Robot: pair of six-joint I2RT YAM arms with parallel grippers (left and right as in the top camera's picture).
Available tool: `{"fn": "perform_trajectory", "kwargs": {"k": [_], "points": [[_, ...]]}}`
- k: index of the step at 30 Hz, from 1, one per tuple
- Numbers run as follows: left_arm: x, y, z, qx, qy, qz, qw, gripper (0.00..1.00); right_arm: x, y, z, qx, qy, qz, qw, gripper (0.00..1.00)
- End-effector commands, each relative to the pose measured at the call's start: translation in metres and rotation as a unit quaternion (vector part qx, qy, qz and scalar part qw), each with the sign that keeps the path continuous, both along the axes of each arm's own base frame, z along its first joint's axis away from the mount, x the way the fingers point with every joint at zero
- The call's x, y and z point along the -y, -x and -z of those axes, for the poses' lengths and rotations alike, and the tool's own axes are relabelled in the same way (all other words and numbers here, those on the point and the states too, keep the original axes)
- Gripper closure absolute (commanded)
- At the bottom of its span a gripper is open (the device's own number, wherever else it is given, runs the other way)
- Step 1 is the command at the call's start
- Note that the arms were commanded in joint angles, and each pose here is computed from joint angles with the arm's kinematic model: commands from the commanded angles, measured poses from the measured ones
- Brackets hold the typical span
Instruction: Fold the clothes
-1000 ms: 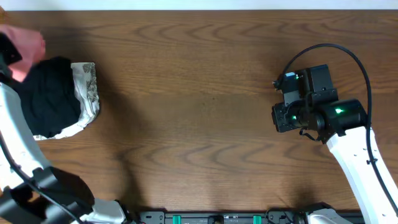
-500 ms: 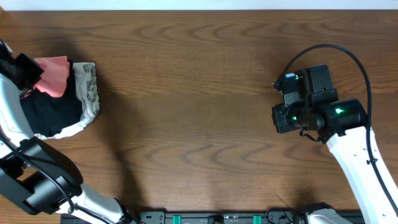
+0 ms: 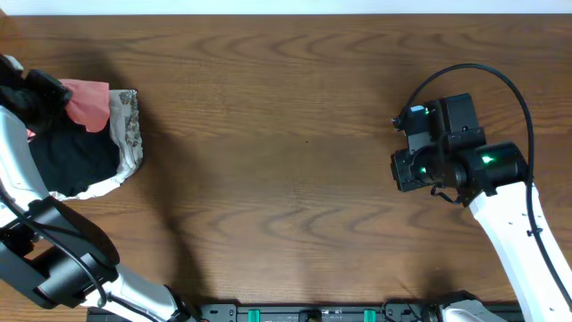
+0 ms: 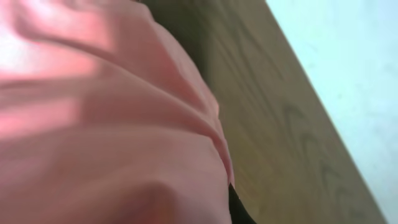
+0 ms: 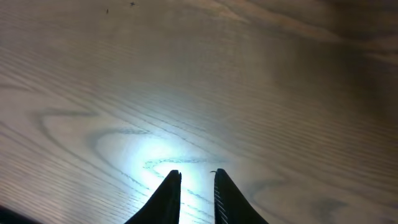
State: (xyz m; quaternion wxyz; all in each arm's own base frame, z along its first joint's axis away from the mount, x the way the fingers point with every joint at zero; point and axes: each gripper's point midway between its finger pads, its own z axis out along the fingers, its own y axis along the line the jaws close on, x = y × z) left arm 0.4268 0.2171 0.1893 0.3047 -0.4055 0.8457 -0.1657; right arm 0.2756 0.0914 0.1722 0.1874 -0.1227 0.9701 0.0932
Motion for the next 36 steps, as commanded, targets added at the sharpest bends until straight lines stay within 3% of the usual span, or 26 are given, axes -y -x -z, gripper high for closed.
{"fn": "perform_trajectory", "kwargs": {"k": [1, 13, 19, 23, 26, 32, 36], "points": [[0.004, -0.006, -0.022, 0.033, 0.014, -0.004, 0.999, 0.94, 0.004, -0.001, -0.005, 0.01, 0.003, 0.001, 1.0, 0.82], [0.0, -0.008, -0.025, 0.041, 0.002, -0.001, 0.999, 0.95, 0.007, -0.002, -0.004, 0.012, 0.012, 0.005, 1.0, 0.82], [-0.006, -0.012, -0.047, 0.069, -0.094, 0.055, 0.992, 0.94, 0.007, -0.002, -0.004, 0.012, 0.011, 0.005, 1.0, 0.81], [0.003, -0.028, -0.074, 0.113, -0.197, 0.135, 0.964, 0.94, 0.007, -0.002, -0.004, 0.012, 0.011, 0.005, 1.0, 0.82], [0.015, -0.04, -0.087, 0.142, -0.227, 0.166, 0.949, 0.95, 0.007, -0.002, -0.004, 0.011, 0.011, 0.006, 1.0, 0.82], [0.105, -0.056, -0.098, 0.217, -0.197, 0.325, 0.899, 0.94, 0.007, -0.002, -0.004, 0.01, 0.009, 0.01, 1.0, 0.81], [0.181, -0.034, -0.074, 0.185, -0.143, 0.438, 0.868, 0.94, 0.007, -0.002, -0.004, 0.011, 0.009, 0.01, 1.0, 0.81]]}}
